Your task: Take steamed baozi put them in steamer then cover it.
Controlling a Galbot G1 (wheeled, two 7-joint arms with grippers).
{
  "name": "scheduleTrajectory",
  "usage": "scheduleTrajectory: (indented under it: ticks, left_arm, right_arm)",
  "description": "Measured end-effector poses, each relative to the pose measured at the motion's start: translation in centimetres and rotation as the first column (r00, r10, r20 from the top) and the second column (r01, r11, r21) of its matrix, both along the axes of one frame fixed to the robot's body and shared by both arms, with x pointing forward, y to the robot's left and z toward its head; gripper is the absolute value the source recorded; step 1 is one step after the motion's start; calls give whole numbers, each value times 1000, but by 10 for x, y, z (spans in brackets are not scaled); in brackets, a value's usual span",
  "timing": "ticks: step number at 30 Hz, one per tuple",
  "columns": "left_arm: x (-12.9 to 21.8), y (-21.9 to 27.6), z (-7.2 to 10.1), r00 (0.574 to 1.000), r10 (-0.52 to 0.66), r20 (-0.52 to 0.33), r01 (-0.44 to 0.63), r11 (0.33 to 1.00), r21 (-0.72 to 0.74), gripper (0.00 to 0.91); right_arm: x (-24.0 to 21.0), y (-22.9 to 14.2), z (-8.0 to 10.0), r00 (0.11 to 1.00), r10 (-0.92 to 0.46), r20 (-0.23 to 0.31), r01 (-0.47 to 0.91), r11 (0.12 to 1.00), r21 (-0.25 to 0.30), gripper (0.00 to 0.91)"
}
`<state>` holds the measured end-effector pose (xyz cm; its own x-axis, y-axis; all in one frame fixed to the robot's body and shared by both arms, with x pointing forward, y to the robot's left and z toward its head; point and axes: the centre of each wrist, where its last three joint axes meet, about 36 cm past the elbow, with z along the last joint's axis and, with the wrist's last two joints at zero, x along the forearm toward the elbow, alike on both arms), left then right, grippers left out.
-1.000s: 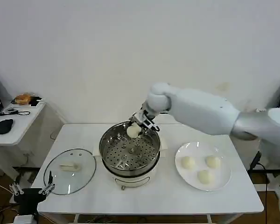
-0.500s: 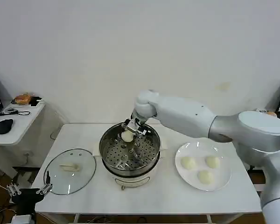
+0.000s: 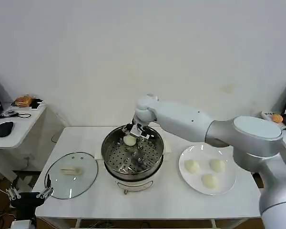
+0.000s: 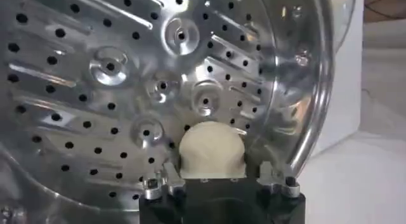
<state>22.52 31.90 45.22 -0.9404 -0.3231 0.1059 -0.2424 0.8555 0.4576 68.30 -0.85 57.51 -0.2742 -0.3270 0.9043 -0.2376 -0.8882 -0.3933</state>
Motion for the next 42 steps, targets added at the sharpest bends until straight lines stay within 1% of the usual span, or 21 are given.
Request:
scheduleTrajectory:
  ticks: [5, 10, 15, 19, 21, 26, 28, 32, 36, 42]
  left_arm:
    - [1, 0, 1, 1000, -3, 2, 3, 1000, 3, 907]
    - [0, 0, 4, 1000, -15, 2, 15, 1000, 0, 907]
    - [2, -1, 7, 1000, -23, 14, 23, 1000, -7, 907]
    - [5, -2, 9, 999, -34, 25, 34, 999, -8, 907]
    - [6, -3, 9, 999, -43, 27, 43, 999, -6, 907]
    - [10, -7, 11, 997, -68, 37, 68, 998, 5, 907]
    - [12, -8, 12, 996, -76, 39, 76, 997, 7, 907]
    - [15, -12, 9, 995, -90, 40, 90, 996, 9, 907]
    - [17, -16, 9, 994, -104, 44, 104, 995, 9, 907]
    - [20, -21, 5, 993, -110, 37, 110, 994, 3, 907]
  right_arm:
    - [-3, -6, 16, 1000, -21, -8, 22, 1000, 22, 907]
    - [-10, -23, 45, 996, -86, -26, 88, 993, 79, 907]
    - [-17, -62, 72, 979, -198, -47, 203, 970, 133, 907]
    - [-26, -105, 81, 948, -310, -67, 317, 935, 157, 907]
    - [-31, -132, 82, 926, -371, -76, 379, 912, 160, 907]
    - [-48, -200, 75, 853, -513, -96, 521, 841, 144, 907]
    - [-57, -224, 67, 823, -558, -107, 568, 812, 132, 907]
    - [-78, -265, 44, 758, -637, -137, 651, 752, 104, 907]
    - [-94, -290, 22, 702, -693, -164, 710, 700, 84, 907]
    - [-110, -311, -13, 626, -753, -203, 774, 631, 45, 907]
